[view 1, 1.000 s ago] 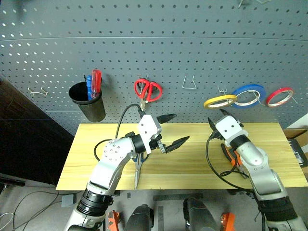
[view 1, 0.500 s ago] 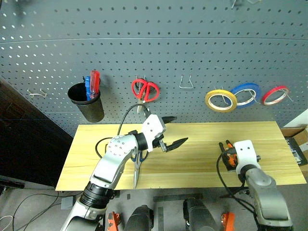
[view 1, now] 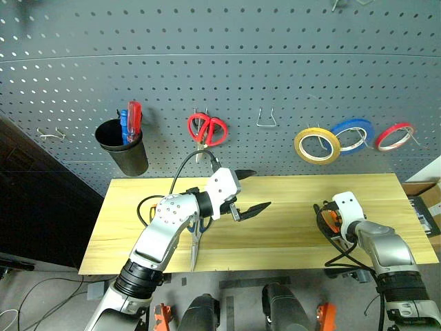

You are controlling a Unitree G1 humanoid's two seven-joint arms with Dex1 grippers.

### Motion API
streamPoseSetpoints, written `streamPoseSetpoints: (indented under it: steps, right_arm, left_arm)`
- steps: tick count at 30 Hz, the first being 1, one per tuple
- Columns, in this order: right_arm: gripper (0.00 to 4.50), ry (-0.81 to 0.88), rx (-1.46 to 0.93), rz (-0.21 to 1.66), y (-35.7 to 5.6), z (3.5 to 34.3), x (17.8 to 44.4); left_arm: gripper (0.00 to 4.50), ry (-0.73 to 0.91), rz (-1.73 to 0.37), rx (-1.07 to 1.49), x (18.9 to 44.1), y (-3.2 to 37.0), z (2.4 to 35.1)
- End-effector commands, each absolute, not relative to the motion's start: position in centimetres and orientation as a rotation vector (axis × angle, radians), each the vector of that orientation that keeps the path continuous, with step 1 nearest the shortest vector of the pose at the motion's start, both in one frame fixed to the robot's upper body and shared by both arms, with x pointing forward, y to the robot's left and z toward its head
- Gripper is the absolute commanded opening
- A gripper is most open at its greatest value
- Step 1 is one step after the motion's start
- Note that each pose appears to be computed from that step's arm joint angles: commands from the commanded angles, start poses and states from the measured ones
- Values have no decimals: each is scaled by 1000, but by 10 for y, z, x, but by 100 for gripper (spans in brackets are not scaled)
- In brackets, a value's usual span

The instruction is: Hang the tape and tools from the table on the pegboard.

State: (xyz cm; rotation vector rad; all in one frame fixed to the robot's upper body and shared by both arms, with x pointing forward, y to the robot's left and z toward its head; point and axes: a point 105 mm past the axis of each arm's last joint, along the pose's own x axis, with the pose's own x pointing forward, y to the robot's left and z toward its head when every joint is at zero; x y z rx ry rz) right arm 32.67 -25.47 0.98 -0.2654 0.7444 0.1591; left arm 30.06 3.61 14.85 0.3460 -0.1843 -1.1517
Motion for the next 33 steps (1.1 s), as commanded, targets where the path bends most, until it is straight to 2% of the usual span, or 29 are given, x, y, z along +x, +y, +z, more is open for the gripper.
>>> streamPoseSetpoints:
  steps: [1,10,17,20,23,25,29,33]
  right_arm:
    - [449,797,-277,187,-260,1,323]
    - [449,888,-316,197,-274,-12,311]
    - [449,942,-255,179,-279,-24,307]
    - [395,955,-218,157,-281,-27,309]
    - [299,965,-198,151,-282,-29,309]
    - [261,964,-195,153,-279,-31,310]
    - [261,868,-223,130,-270,-20,319]
    - [261,644,-220,148,-239,20,329]
  left_arm:
    - [440,-234,-1162,366,295,32,157]
    - [440,-235,-1161,369,294,31,155]
    - [440,-236,-1166,362,294,30,154]
    - [440,-241,-1176,347,292,30,155]
    - [440,-248,-1200,326,286,29,156]
    - [440,-251,-1227,304,281,30,156]
    - [440,-240,-1223,296,277,44,151]
    - [440,-185,-1144,261,285,67,145]
